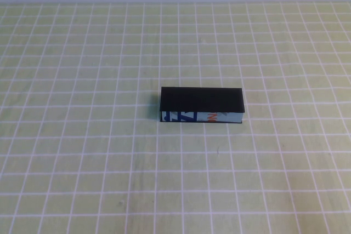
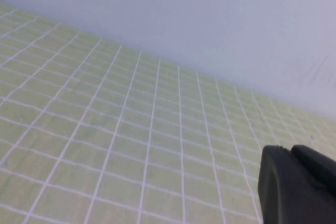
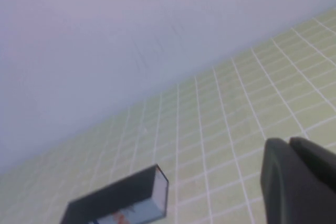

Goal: Take glasses out of glasses case

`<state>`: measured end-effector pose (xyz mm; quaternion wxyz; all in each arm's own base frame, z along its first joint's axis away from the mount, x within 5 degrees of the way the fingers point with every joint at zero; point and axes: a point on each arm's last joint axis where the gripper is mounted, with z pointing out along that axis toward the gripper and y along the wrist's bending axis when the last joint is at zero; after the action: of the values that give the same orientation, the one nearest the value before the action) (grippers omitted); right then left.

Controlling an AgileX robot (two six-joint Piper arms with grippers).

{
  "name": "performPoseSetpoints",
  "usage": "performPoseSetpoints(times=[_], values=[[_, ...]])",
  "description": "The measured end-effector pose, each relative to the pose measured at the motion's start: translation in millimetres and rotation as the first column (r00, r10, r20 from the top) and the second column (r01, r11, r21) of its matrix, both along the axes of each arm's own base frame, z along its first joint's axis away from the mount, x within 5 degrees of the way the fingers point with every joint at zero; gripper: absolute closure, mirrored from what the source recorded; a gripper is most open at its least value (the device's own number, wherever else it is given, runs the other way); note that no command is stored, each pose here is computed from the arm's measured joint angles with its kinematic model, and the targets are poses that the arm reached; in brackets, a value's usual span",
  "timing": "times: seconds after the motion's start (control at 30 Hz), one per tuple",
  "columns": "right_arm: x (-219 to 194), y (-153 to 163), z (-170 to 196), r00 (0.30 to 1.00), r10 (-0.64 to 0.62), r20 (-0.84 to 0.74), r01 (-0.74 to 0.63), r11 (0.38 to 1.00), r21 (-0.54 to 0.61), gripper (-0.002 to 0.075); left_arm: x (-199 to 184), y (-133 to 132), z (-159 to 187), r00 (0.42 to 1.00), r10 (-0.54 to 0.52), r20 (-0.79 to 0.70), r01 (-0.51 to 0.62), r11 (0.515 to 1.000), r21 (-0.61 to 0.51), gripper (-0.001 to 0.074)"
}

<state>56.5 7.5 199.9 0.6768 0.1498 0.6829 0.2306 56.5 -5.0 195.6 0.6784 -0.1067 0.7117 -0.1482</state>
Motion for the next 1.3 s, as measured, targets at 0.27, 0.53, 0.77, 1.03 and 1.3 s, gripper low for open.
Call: performPoseSetpoints(times=[0.27,0.53,0.77,1.03,1.3], values=[[0.1,-3.4,4.7,0.999,-0.034,0.036,0.028,0.989,0.142,0.0743,2.0,-1.6,2.2,1.0,-0.01,-0.028,0.002,0.965,-0.264,0.0739],[15.7,9.6,36.2,0.983,0.093,-0.16,-0.076,0.991,0.111,0.0743,35.0,-16.2,40.8,0.929,-0.155,-0.335,0.103,0.98,-0.17,0.0739],[45.5,28.0,71.4,0.874,0.258,-0.411,-0.297,0.954,-0.033,0.0743,94.5,-39.0,75.2,0.772,-0.34,-0.537,0.359,0.93,-0.073,0.0739],[77.8,39.9,80.0,0.662,0.347,-0.664,-0.489,0.872,-0.033,0.0743,170.8,-61.1,97.3,0.622,-0.503,-0.599,0.567,0.818,-0.097,0.0739],[119.3,55.1,80.6,0.484,0.396,-0.781,-0.616,0.787,0.017,0.0743,258.0,-82.2,105.0,0.514,-0.602,-0.611,0.69,0.714,-0.123,0.0739]])
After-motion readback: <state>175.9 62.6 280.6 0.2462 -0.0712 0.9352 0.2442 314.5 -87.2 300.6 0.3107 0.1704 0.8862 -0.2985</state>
